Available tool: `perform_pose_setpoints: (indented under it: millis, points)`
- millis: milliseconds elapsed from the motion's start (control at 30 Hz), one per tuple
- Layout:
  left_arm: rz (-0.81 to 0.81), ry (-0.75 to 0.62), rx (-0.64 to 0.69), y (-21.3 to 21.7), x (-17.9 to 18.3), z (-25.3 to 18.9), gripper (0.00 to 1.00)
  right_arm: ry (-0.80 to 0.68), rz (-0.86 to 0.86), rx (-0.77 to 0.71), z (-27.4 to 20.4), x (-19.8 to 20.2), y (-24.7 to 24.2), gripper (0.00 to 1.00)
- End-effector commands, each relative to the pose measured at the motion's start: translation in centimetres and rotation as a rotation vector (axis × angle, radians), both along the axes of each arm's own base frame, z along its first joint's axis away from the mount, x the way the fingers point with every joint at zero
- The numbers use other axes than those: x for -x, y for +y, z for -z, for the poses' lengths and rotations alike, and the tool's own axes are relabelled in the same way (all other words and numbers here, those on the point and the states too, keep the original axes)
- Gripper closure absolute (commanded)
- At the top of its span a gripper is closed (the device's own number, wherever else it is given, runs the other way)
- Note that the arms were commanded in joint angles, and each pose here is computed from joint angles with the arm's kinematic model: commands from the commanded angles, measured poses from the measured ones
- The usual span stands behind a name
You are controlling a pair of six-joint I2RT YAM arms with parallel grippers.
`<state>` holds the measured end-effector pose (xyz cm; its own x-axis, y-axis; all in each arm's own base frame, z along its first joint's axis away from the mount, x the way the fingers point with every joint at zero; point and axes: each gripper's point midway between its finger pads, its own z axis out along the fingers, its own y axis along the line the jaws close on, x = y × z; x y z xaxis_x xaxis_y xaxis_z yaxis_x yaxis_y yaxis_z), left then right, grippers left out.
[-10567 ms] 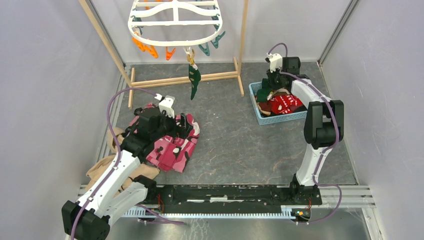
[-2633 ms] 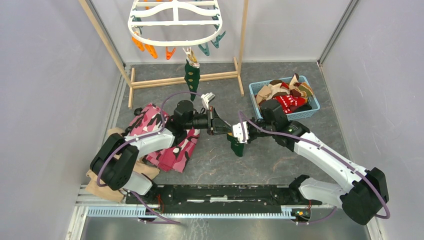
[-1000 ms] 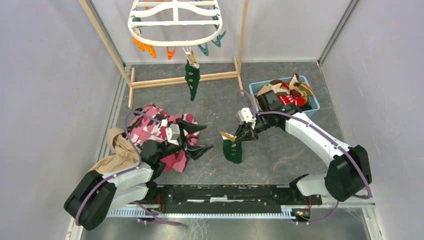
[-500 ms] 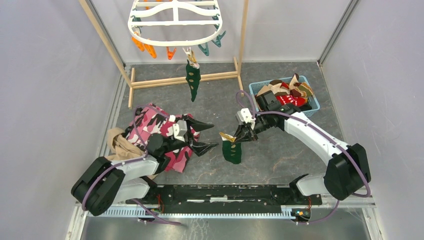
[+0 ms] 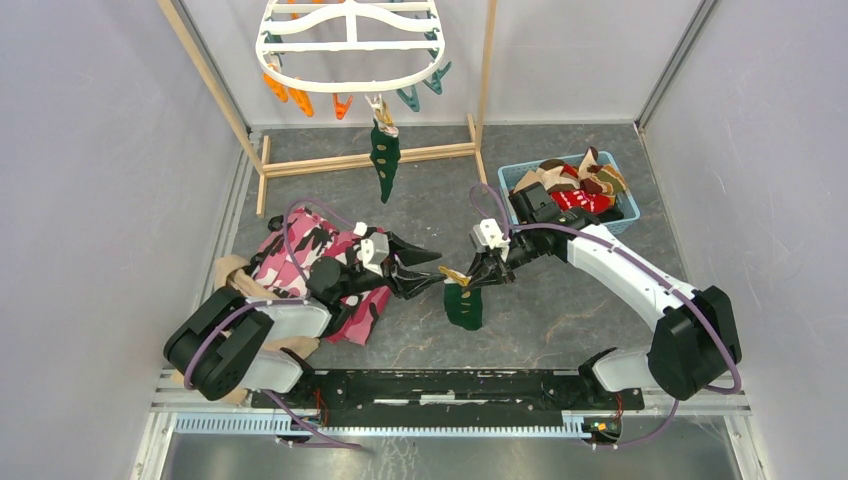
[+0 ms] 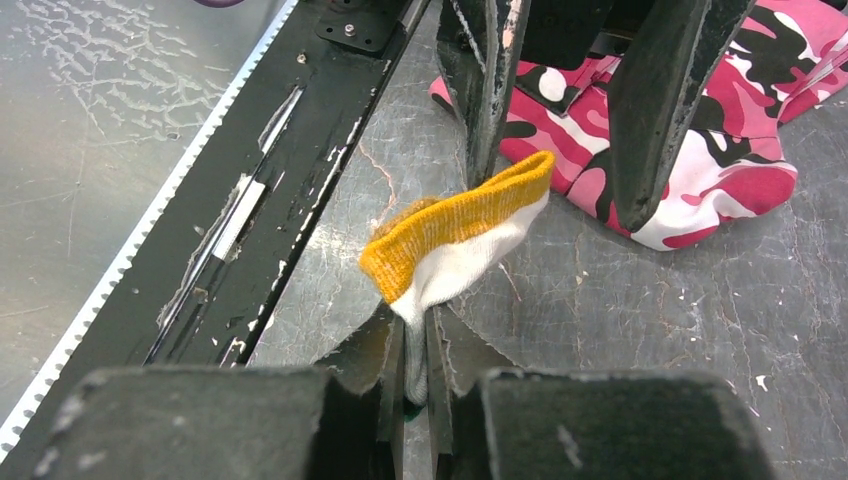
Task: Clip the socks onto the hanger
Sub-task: Pick up the sock from the bin.
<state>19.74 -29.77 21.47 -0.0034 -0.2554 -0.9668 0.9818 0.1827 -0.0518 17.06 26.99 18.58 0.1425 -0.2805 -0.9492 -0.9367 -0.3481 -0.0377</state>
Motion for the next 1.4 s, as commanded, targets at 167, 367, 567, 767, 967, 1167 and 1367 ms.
perform_pose_setpoints:
  millis: [167,367,567,767,967,1167,1367]
  points:
    - [0.071,-0.065,0.068,-0.9,1.1,-2.4,0.61,-0.040,-0.028,-0.036,-1.4,-0.2,0.5,0.88]
    - [0.110,-0.042,0.081,-0.9,2.0,-2.6,0.98,-0.047,-0.024,-0.033,-1.4,-0.3,0.5,0.83]
    - [0.041,0.059,0.072,-0.1,1.6,-2.8,0.98,-0.112,0.002,-0.010,-1.9,-0.9,0.2,0.52]
    - [-0.023,0.215,-0.007,0.2,0.7,-1.8,0.98,-0.177,0.056,-0.020,-2.9,-1.5,-0.1,0.35]
    - [-0.022,0.327,-0.020,-0.1,0.5,-1.7,0.98,-0.141,0.052,-0.065,-3.5,-1.0,0.3,0.31]
    - [-0.003,0.349,-0.010,-0.4,0.5,-2.2,0.98,-0.111,0.062,-0.065,-3.3,-1.2,0.4,0.36]
    - [-0.003,0.314,0.000,-0.1,0.8,-2.8,0.98,-0.117,0.067,-0.056,-3.1,-1.3,0.4,0.39]
